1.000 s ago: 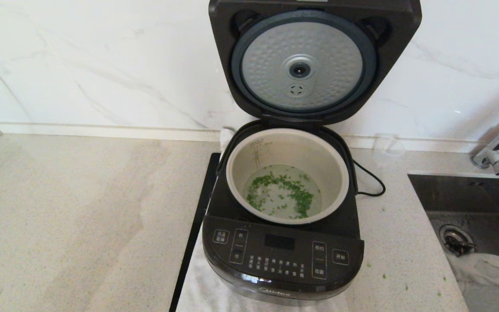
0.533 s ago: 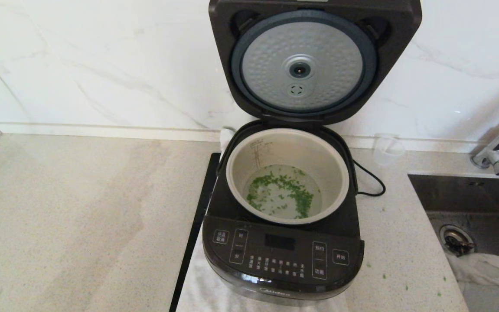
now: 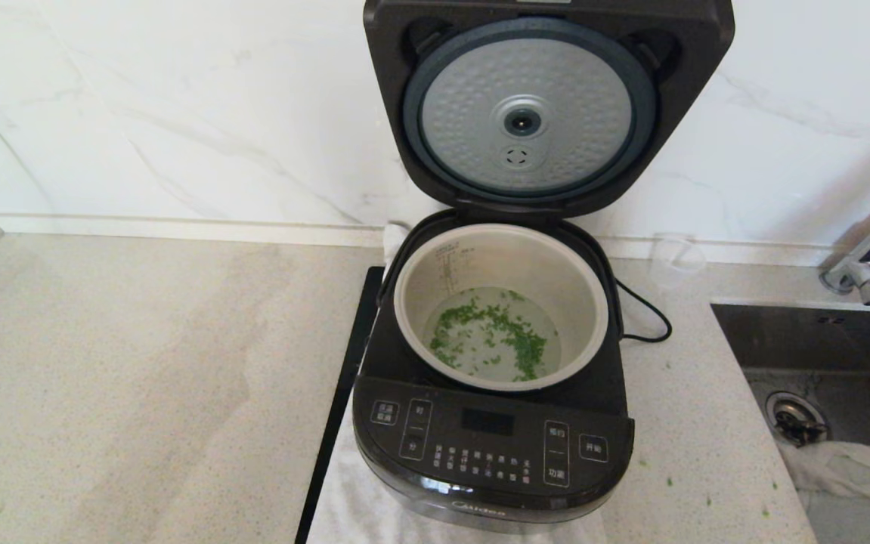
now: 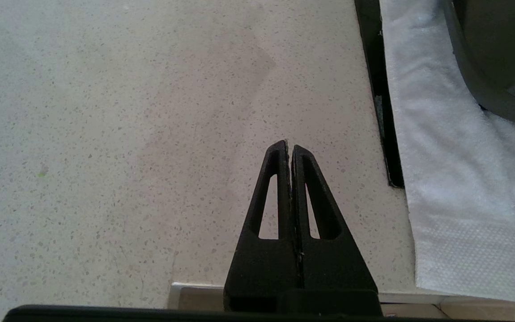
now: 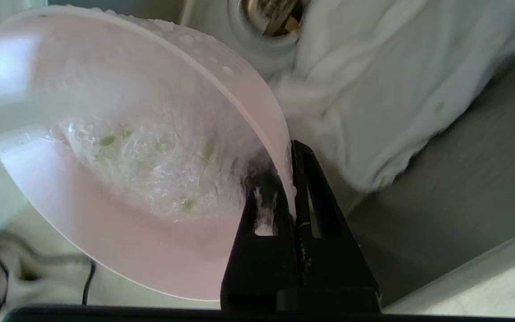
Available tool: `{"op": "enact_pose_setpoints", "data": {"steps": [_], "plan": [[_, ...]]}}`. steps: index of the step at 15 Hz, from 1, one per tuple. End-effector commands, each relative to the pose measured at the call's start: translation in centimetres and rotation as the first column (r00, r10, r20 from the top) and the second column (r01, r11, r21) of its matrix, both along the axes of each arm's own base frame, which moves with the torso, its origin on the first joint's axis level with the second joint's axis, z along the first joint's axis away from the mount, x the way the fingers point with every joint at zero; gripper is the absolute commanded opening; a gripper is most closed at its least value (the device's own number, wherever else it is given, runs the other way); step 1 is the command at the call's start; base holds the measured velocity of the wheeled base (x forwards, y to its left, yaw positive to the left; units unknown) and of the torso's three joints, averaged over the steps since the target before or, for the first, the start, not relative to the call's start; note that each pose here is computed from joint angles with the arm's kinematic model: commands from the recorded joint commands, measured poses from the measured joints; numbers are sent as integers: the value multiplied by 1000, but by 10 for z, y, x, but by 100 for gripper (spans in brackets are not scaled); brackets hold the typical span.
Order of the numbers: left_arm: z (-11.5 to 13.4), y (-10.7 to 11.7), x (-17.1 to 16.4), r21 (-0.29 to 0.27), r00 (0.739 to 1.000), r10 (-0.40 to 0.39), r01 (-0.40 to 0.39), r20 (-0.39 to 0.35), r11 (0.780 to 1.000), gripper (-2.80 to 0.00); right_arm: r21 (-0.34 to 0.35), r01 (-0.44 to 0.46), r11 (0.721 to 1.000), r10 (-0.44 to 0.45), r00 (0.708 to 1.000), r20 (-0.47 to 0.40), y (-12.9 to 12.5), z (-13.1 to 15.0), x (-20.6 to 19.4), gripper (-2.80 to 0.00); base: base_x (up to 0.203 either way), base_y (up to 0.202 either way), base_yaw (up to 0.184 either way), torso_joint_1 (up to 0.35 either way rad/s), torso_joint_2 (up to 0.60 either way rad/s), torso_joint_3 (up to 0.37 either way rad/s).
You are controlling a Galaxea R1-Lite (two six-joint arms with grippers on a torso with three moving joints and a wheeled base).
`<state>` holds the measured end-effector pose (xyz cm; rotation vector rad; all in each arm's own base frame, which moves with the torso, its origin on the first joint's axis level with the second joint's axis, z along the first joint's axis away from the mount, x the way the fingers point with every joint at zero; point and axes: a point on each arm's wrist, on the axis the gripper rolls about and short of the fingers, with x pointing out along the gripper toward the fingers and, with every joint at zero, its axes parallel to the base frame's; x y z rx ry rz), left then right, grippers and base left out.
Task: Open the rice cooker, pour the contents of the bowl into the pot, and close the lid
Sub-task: Fill a bowl with water from the tap, then pour the water from the bowl into the rice cooker
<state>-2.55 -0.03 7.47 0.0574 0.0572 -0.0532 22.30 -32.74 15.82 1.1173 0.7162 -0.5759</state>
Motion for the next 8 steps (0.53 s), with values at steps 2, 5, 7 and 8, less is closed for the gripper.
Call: {"op": "enact_pose_setpoints", "data": {"steps": [2,5,7,8], "plan": [[0,0,0,0,1000,-1,1,0,1000,-280,-31,-83,996,83,996,18,49,31,3,-280,0,0,0,0,0,0],[0,0,0,0,1000,0,0,0,1000,-280,-80,-217,973,220,975,32,108,55,7,-280,0,0,0,0,0,0],[0,0,0,0,1000,-1,1,0,1000,-280,-130,-317,939,324,945,36,155,73,9,-280,0,0,0,0,0,0],[0,0,0,0,1000,-1,1,0,1000,-280,-161,-361,919,371,928,32,177,81,9,-280,0,0,0,0,0,0]]}}
